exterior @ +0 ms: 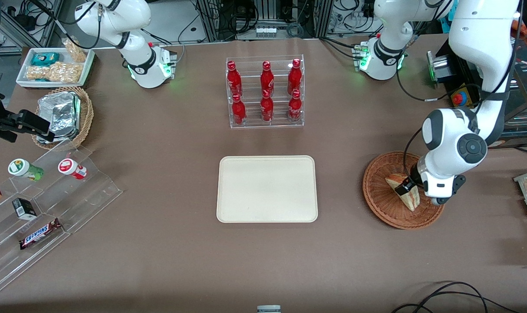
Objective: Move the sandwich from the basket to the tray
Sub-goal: 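Lower the left gripper over the wrapped sandwich in the wicker basket, then close the left gripper on the sandwich and lift it, then carry the sandwich with the left gripper over the cream tray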
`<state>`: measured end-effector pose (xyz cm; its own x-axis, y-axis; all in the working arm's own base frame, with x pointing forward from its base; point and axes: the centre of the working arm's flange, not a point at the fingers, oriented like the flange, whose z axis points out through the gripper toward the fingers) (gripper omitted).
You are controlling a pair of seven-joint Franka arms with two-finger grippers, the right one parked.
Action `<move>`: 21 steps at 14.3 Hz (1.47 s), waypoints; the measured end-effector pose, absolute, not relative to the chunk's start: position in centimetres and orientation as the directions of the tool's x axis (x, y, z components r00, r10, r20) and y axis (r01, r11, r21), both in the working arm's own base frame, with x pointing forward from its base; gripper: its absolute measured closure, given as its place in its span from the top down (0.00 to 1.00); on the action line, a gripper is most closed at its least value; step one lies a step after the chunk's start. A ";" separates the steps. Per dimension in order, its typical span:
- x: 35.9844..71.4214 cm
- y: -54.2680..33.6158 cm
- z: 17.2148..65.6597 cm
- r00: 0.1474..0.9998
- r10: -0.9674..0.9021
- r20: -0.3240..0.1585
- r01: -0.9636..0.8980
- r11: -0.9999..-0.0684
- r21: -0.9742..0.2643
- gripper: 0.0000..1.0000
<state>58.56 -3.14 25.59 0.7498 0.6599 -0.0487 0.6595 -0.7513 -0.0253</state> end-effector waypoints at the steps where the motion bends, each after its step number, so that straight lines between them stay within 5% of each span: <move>1: 58.7 -2.8 25.7 0.746 0.665 -0.046 0.664 -0.747 -0.023 0.66; 3: 59.1 -2.2 26.2 0.741 0.670 -0.041 0.670 -0.742 -0.019 0.44; 6: 59.3 -2.3 26.7 0.760 0.647 -0.064 0.646 -0.763 -0.037 0.28; 10: 61.1 -5.1 32.2 0.786 0.606 -0.125 0.602 -0.795 -0.073 0.23; 12: 61.6 -9.4 34.6 0.828 0.548 -0.119 0.546 -0.836 -0.051 0.22; 21: 61.3 -34.9 31.3 0.980 0.177 -0.088 0.181 -0.983 0.034 0.15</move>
